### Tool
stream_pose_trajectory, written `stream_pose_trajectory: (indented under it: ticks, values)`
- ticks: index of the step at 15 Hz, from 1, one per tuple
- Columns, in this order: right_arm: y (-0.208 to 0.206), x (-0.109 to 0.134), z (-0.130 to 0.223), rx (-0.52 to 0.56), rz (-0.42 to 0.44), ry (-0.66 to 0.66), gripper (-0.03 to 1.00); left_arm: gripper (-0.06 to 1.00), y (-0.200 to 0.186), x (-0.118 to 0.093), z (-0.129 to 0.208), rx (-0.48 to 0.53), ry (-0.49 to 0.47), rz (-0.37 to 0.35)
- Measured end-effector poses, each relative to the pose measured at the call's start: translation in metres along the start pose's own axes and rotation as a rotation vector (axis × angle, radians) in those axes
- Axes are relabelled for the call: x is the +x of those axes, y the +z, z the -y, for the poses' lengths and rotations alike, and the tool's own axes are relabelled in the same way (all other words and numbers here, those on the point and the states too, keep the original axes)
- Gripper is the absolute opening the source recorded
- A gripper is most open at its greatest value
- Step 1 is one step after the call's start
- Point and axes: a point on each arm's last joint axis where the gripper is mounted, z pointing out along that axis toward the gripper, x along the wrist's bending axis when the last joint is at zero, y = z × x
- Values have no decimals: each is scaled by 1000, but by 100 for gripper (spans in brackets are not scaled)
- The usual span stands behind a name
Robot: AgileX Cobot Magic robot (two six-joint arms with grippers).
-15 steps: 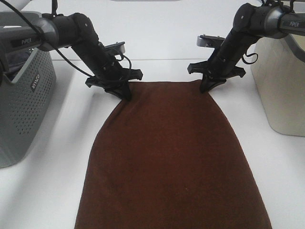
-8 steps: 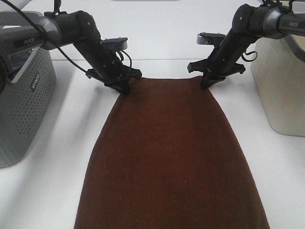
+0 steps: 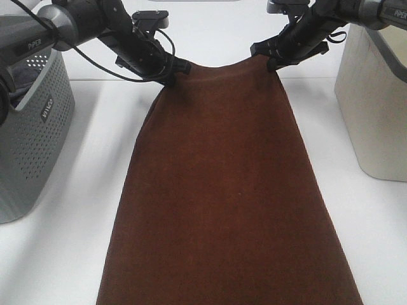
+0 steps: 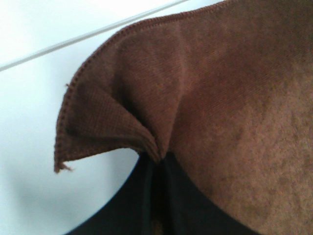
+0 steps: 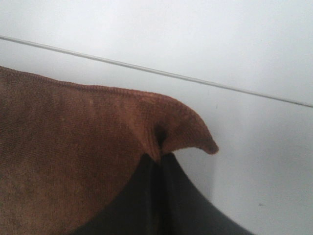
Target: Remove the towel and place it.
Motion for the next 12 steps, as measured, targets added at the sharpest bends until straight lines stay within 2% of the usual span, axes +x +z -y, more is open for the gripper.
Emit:
stream_pose_trajectory:
  ticks: [5,8,12]
  values:
    - [5,-2,-2,-57,15,-4,1,1,-1,3,-14,-158,38,-40]
    - [5,-4,-7,-113,28,-10,1,1,-1,4,-17,-197,63,-53]
    - [7,-5,-9,-150,38,-10,1,1,8,7,-12,-198,64,-58]
